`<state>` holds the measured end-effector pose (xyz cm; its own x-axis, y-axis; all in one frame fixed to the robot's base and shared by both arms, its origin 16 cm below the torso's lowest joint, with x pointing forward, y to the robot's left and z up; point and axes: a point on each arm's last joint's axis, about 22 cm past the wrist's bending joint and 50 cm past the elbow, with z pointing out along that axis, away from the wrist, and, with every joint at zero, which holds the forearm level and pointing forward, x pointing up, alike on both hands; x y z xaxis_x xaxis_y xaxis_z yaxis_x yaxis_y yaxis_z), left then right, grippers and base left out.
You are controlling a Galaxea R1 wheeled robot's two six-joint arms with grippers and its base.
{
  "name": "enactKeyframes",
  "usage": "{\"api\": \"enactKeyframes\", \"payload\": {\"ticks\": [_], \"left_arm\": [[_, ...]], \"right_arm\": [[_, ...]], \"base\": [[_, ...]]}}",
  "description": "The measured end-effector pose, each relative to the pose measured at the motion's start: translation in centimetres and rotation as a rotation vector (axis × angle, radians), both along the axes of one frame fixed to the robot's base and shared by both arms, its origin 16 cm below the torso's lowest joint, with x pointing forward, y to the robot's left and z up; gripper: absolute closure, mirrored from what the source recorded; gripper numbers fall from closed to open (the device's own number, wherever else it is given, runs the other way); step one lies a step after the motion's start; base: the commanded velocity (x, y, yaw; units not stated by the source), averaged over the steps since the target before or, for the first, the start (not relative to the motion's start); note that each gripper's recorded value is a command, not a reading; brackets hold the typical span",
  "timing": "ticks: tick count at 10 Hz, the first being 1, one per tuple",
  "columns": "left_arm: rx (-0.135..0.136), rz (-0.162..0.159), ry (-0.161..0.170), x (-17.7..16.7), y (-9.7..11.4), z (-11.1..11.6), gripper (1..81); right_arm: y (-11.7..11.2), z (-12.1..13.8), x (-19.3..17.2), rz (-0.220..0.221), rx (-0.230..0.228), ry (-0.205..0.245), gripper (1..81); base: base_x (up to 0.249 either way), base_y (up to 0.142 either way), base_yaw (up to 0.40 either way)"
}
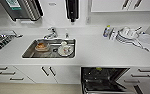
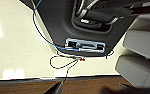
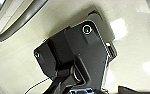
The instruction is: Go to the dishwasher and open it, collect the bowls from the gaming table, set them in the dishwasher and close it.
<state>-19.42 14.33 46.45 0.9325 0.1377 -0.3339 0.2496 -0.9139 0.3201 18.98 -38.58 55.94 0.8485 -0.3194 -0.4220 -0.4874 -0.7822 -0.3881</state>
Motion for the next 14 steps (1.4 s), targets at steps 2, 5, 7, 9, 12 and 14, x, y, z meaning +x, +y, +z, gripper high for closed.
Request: {"api": "enactKeyframes", "payload": {"ticks": [2,5,7,9,12,14], "left_arm": [[0.015,0.009,-0.039,3.1,0.9,-1.1,1.0],[0.019,0.008,-0.073,5.7,1.2,-2.0,1.0],[0.028,0.006,-0.100,7.7,2.0,-2.9,1.0],[0.031,0.008,-0.124,9.7,2.2,-3.8,1.0],[0.035,0.012,-0.157,12.4,2.4,-5.1,1.0],[0.034,0.012,-0.174,13.8,2.3,-6.0,1.0]], "right_arm": [[0.7,-1.3,-1.5,-0.043,-0.044,-0.028,1.0],[4.6,-3.7,-1.0,-0.174,-0.056,-0.026,1.0],[4.7,-5.5,0.4,-0.288,-0.106,-0.019,1.0],[5.0,-6.9,2.2,-0.368,-0.128,-0.013,1.0],[1.7,-9.1,5.7,-0.494,-0.211,-0.023,1.0],[-0.1,-9.9,8.0,-0.613,-0.237,-0.003,1.0]], "base": [[0.000,0.000,0.000],[0.000,0.000,0.000],[0.000,0.000,0.000],[0.000,0.000,0.000],[0.000,0.000,0.000],[0.000,0.000,0.000]]}}
